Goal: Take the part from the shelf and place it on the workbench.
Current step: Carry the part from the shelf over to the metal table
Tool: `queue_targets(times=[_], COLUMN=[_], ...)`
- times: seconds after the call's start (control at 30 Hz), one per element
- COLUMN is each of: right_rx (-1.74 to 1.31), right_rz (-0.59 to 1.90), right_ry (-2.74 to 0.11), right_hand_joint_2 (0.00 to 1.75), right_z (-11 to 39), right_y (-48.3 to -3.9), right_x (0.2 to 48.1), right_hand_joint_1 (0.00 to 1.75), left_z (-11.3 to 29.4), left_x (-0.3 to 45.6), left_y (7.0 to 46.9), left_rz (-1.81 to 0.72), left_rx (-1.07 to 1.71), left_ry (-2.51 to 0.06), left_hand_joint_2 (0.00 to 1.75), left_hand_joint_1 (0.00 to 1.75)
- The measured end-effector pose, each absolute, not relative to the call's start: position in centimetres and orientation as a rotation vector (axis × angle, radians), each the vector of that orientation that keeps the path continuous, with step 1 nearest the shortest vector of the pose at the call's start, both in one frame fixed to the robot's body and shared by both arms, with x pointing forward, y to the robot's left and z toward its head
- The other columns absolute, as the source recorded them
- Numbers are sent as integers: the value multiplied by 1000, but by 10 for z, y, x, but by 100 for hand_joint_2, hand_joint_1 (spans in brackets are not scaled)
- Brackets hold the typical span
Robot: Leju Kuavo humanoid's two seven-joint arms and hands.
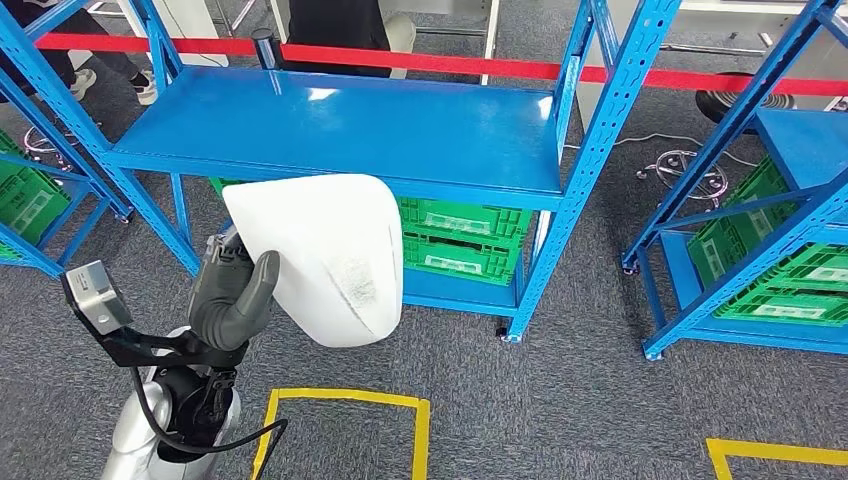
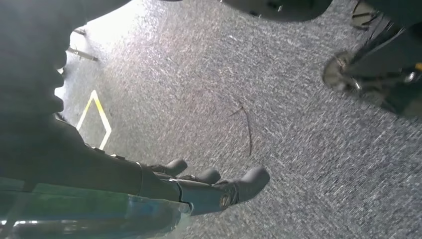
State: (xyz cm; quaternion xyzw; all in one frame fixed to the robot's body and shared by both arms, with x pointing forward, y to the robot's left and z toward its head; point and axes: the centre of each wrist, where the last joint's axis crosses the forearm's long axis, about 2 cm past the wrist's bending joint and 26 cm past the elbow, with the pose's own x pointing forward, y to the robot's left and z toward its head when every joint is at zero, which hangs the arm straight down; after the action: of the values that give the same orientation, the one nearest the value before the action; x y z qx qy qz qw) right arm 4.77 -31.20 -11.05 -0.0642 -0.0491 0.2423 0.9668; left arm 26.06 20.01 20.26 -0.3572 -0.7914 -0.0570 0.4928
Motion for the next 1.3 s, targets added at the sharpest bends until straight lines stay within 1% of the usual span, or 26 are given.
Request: queue_targets(times=[0.63,0.97,1.3], right_rx=[-132,-121,-137], right_rz=[490,490,493], right_ry=[-100,-105,-101], right_hand_joint_2=[175,175,175], right_z=[-111,-111,-111], right_y=[-312,-305,-313], right_x=[48,48,47], right_hand_joint_1=[0,0,0], left_z=[199,204,205], left_x=[259,260,261], left_y=[201,201,200], left_rz=[-137,-143,-143], left_rx=[-861,-864,-870], left_ry=[-1906,-1922,-1923], left_hand_joint_2=[175,175,175], left_hand_joint_1=[175,175,175])
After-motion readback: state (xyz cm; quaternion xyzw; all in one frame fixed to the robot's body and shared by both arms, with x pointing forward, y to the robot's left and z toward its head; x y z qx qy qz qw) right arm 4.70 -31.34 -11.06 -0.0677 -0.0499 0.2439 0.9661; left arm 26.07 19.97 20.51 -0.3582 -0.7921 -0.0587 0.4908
